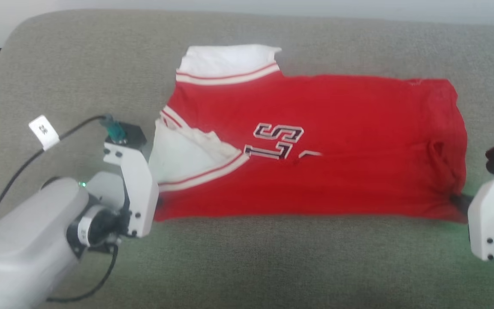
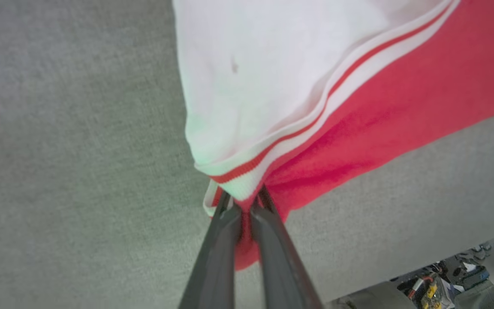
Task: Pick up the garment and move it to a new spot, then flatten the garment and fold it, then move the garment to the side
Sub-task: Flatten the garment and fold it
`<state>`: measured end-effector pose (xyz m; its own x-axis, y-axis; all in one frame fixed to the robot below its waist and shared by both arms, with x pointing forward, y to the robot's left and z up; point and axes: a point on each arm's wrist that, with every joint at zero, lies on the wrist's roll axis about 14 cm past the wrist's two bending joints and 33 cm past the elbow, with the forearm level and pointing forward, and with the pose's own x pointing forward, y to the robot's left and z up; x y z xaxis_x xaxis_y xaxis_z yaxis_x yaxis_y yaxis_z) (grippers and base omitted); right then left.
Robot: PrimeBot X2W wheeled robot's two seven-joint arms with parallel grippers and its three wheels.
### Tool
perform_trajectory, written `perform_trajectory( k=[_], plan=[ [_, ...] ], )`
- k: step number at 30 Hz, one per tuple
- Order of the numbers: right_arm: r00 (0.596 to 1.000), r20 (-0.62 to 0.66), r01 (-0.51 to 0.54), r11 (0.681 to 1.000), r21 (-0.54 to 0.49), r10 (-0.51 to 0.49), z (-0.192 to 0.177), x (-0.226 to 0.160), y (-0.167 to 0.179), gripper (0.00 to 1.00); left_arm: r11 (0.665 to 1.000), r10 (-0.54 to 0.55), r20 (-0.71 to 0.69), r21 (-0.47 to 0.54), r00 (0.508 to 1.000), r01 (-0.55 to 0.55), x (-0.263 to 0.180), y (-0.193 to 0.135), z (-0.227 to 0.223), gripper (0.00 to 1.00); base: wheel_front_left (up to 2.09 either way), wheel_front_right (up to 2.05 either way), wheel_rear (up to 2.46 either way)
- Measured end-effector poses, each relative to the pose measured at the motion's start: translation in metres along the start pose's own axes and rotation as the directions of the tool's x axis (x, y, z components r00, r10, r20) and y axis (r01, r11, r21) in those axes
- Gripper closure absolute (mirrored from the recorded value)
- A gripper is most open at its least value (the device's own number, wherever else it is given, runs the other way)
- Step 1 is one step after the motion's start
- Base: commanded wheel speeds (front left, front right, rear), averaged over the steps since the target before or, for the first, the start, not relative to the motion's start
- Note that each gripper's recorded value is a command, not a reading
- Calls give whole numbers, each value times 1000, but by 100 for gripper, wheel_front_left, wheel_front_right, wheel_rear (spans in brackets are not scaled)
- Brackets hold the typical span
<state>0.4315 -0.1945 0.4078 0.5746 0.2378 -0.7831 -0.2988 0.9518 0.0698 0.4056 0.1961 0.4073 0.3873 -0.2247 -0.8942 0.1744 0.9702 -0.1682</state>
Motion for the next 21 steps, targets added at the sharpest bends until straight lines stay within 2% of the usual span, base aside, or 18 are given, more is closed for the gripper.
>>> perform_trajectory(
  k=[7, 11, 16, 17, 18, 19, 21],
  plan=[
    [998, -66, -7, 1000, 16, 8, -26, -14, 5, 100, 1000, 0, -27, 24, 1000, 1, -13, -9, -27, 100, 0, 0, 0],
    [992, -125, -13, 999, 46, 19, -48, -18, 9, 100, 1000, -11, -57, 12, 998, 11, -11, -15, -42, 100, 0, 0, 0],
    [990, -138, -9, 998, 65, 18, -58, -15, 12, 100, 1000, -10, -86, -2, 996, 10, -3, -14, -53, 100, 0, 0, 0],
    [989, -146, -6, 998, 64, 15, -60, -14, 12, 100, 1000, -11, -89, -6, 996, 10, -1, -14, -53, 76, 0, 0, 0],
    [989, -150, 0, 998, 60, 9, -61, -13, 11, 100, 1000, -16, -93, -10, 996, 15, 0, -14, -54, 58, 0, 0, 0],
    [989, -148, 5, 998, 55, 4, -61, -11, 10, 85, 1000, -10, -100, -13, 995, 9, 2, -12, -55, 42, 0, 0, 0],
    [989, -150, 8, 998, 56, 1, -63, -8, 10, 64, 1000, -9, -105, -12, 994, 8, 4, -10, -56, 9, 0, 0, 0]
  ],
)
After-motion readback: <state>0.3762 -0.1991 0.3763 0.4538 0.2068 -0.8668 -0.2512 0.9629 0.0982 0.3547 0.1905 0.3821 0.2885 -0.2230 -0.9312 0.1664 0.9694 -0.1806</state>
